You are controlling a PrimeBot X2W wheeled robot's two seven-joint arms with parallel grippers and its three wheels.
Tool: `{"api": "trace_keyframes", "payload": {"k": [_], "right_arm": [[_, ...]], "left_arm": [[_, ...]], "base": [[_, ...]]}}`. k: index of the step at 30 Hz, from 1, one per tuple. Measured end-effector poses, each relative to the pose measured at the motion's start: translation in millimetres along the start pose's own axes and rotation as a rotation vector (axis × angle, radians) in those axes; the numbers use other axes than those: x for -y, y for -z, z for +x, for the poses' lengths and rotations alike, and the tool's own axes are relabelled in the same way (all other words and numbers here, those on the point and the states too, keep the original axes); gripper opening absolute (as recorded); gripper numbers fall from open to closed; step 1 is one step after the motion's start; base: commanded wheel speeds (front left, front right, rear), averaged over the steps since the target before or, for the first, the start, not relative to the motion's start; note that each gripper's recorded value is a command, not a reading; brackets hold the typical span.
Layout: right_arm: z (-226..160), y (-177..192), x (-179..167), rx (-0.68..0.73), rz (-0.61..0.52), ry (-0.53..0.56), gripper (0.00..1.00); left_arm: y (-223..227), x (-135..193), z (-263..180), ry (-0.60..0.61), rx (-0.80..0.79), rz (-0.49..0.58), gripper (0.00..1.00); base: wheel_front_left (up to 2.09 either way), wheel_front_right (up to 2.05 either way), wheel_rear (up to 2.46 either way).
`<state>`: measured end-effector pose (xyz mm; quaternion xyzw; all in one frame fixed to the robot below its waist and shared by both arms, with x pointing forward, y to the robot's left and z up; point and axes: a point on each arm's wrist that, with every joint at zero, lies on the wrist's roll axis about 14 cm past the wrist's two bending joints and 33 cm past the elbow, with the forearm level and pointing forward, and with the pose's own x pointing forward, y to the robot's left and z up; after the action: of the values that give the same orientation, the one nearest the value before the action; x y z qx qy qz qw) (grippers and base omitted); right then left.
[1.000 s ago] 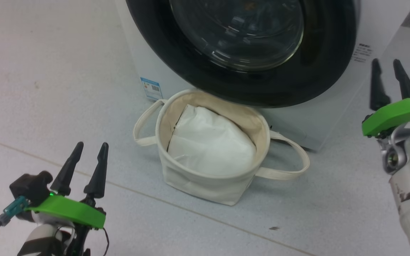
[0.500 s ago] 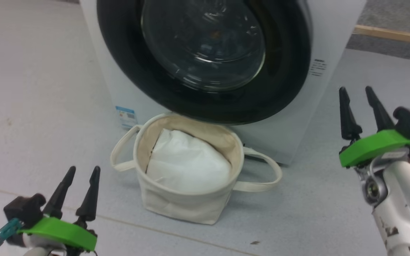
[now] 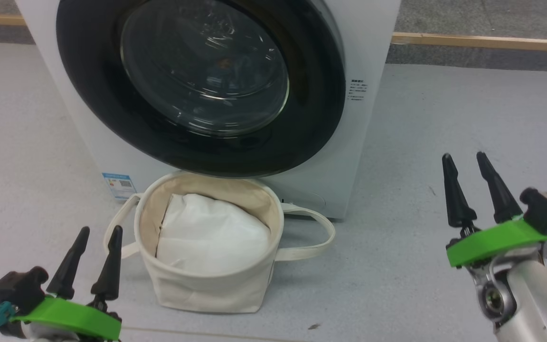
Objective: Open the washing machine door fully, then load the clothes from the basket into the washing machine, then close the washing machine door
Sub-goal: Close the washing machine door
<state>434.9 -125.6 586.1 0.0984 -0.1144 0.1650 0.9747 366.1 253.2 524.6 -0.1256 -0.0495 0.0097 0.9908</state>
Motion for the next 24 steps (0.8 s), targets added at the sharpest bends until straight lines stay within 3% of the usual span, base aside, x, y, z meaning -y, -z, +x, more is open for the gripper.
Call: {"api": "trace_keyframes", "payload": {"k": [10,14,24], "right_arm": [[-39.1,10.6,17.1,-0.024,0.032,0.073,1.0],[-46.0,10.7,16.5,-0.023,0.036,0.076,1.0],[-59.1,17.1,19.3,-0.041,0.047,0.097,1.0]], "left_arm": [[4.1,7.9,6.6,0.026,-0.014,-0.018,1.0],[4.5,10.5,7.8,0.042,-0.018,0.027,1.0],[11.1,4.7,3.8,0.012,-0.034,-0.012,1.0]], "base": [[0.0,0.0,0.0],[0.0,0.0,0.0],[0.0,0.0,0.0]]}}
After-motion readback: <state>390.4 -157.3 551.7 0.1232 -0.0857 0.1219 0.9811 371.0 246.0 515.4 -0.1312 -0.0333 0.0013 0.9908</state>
